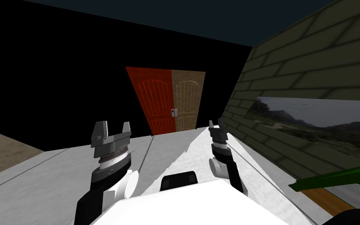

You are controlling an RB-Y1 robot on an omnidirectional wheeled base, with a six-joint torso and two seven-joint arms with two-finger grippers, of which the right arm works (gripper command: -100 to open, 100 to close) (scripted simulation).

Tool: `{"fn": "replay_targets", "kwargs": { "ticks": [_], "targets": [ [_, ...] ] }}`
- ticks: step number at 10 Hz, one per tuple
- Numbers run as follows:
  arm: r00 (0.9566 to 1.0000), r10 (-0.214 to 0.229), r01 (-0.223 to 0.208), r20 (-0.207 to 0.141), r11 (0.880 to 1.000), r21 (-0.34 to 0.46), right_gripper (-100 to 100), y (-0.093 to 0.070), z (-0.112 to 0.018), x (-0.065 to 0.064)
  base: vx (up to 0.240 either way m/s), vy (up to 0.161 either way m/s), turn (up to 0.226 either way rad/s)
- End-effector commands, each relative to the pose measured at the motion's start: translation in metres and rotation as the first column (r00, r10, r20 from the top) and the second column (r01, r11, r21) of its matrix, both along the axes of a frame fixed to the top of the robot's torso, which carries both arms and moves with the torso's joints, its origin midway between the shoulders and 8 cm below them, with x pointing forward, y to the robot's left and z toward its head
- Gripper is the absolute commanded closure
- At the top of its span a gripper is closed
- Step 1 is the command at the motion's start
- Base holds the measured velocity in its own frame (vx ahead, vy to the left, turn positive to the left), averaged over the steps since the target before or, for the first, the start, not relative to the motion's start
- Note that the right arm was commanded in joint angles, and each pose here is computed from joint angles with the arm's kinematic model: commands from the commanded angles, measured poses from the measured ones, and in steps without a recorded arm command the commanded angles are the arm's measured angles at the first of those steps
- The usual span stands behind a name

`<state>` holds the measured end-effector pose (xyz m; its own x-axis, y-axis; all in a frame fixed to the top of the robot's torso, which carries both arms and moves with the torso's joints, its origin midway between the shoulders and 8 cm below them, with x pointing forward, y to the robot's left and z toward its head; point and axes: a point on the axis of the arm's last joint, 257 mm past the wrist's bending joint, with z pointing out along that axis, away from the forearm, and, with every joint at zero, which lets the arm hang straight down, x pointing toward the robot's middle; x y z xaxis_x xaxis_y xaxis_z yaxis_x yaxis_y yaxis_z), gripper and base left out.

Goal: Pull the door open

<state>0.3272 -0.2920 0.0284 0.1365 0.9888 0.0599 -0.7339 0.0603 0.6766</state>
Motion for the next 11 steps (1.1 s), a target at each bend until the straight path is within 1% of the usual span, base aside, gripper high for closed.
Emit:
{"fn": "replay_targets", "kwargs": {
  "ticks": [1,2,4,6,8,9,11],
  "targets": [
    [0.9994,0.021,-0.021,-0.027,1.0,-0.01,-100,0.002,-0.01,0.007,0.097,-0.046,0.02],
    [0.9992,0.025,-0.025,-0.032,1.0,-0.012,-100,0.002,-0.012,0.008,0.171,0.047,-0.024],
    [0.997,0.046,-0.047,-0.063,0.999,-0.02,-100,0.004,-0.024,0.015,0.186,0.101,-0.009],
    [0.9922,0.07,-0.073,-0.103,0.997,-0.027,-100,0.005,-0.039,0.023,0.213,0.106,-0.008],
    [0.986,0.091,-0.096,-0.14,0.995,-0.03,-100,0.005,-0.054,0.031,0.185,0.066,-0.006],
    [0.9819,0.101,-0.107,-0.161,0.994,-0.031,-100,0.005,-0.062,0.035,0.179,0.054,-0.003],
    [0.9716,0.12,-0.13,-0.204,0.991,-0.032,-100,0.005,-0.08,0.042,0.194,0.063,-0.006]
  ]
}}
